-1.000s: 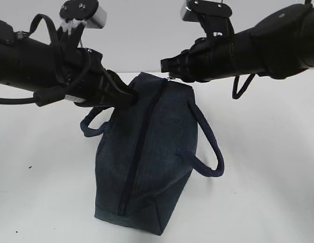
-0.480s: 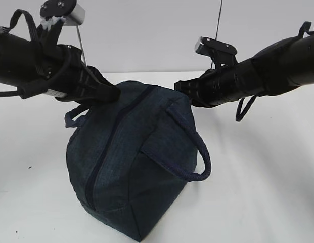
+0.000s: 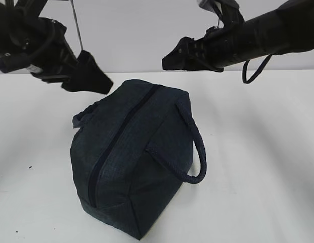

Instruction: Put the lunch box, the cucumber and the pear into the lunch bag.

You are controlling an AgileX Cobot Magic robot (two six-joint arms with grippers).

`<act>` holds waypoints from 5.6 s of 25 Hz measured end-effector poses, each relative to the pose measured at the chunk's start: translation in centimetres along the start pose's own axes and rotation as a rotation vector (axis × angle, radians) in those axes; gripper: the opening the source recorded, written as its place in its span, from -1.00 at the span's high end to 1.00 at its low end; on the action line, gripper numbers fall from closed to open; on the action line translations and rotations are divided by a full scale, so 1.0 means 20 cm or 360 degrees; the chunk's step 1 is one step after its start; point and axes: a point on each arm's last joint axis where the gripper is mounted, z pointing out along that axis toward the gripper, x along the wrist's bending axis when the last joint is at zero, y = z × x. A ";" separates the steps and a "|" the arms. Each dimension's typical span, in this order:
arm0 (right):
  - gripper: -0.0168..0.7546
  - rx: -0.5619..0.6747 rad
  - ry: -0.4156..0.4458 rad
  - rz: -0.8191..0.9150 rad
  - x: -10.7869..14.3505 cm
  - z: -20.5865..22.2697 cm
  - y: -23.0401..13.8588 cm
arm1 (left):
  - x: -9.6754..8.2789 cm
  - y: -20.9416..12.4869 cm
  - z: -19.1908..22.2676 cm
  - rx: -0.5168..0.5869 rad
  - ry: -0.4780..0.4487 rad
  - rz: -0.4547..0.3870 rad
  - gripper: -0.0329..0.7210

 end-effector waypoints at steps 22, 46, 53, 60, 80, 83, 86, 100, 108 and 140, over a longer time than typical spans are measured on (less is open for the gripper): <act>-0.37 0.0888 -0.0626 0.0113 0.40 -0.99 -0.55 | -0.29 -0.70 -0.75 0.0078 0.0635 -0.0552 -0.05; -0.37 0.0031 -0.0955 -0.0293 0.64 -1.54 -1.24 | -0.49 -1.24 -0.88 -0.0468 0.0720 -0.0409 0.30; -0.37 -0.0116 -0.1035 -0.0195 0.64 -1.58 -1.27 | -0.52 -1.30 -0.92 -0.0600 0.0754 -0.0375 0.30; -0.37 -0.0172 -0.1034 -0.0189 0.65 -1.59 -1.28 | -0.52 -1.30 -0.92 -0.0598 0.0749 -0.0374 0.30; -0.37 -0.0195 -0.1172 -0.0097 0.65 -1.59 -1.29 | -0.55 -1.30 -0.92 -0.0604 0.1099 -0.0659 0.31; -0.37 -0.0195 -0.1172 -0.0097 0.65 -1.59 -1.29 | -0.55 -1.30 -0.92 -0.0603 0.1163 -0.0711 0.31; -0.37 -0.0194 -0.1174 -0.0098 0.65 -1.59 -1.29 | -0.55 -1.30 -0.92 -0.0603 0.1168 -0.0715 0.31; -0.37 -0.0195 -0.1174 -0.0095 0.65 -1.59 -1.29 | -0.55 -1.30 -0.92 -0.0603 0.1168 -0.0715 0.31; -0.37 -0.0195 -0.1174 -0.0095 0.65 -1.59 -1.29 | -0.55 -1.30 -0.92 -0.0603 0.1168 -0.0715 0.31; -0.37 -0.0195 -0.1174 -0.0095 0.65 -1.59 -1.29 | -0.55 -1.30 -0.92 -0.0603 0.1168 -0.0715 0.31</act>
